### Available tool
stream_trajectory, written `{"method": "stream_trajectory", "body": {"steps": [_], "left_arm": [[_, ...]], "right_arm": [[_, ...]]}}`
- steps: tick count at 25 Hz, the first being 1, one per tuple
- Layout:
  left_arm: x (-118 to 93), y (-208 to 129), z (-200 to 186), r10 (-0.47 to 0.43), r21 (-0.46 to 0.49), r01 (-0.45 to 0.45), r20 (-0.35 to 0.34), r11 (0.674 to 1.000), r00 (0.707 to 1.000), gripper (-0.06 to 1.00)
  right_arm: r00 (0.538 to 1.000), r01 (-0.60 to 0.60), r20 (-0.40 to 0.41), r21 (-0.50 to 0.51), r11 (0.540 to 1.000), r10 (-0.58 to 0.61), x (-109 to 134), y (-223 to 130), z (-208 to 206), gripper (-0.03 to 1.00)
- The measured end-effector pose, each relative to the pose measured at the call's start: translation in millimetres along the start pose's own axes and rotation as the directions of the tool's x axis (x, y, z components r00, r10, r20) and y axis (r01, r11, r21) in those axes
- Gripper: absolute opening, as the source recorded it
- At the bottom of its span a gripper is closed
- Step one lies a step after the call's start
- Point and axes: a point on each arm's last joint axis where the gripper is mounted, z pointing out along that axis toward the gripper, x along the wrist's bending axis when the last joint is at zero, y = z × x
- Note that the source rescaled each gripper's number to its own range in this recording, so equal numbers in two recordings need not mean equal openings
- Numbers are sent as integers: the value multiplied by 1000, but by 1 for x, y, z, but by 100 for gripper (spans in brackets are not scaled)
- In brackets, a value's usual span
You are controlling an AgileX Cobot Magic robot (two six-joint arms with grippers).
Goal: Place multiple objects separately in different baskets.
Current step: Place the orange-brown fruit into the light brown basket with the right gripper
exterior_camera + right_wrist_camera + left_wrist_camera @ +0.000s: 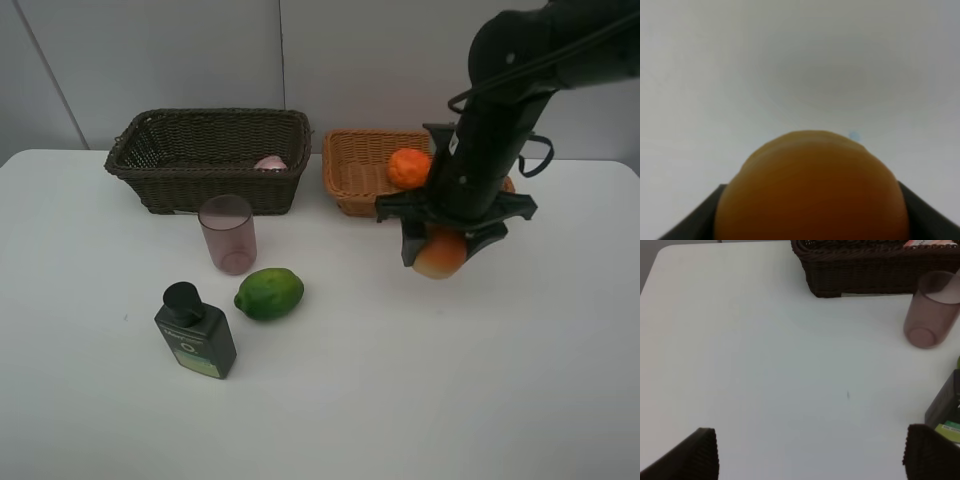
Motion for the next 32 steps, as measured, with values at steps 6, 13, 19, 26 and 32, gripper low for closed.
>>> {"method": "stream_trajectory", "body": {"steps": [6,13,19,26,32], "left_arm": [[0,0,0,0,0,0,0,1000,1000,96],[0,0,0,0,0,0,0,1000,1000,96],[0,0,0,0,0,0,0,1000,1000,96],[0,0,0,0,0,0,0,1000,1000,96],[0,0,0,0,0,0,0,1000,1000,96]], "right_arm": [[999,-10,35,-91,996,13,-6,54,-15,45],[995,-30,78,-280,959,54,-39,107,-8,45],[994,-55,66,-382,922,87,-66,130,11,45],[992,-36,100,-365,930,78,-75,136,38,45],[992,-31,106,-371,928,76,-77,137,38,74]]}}
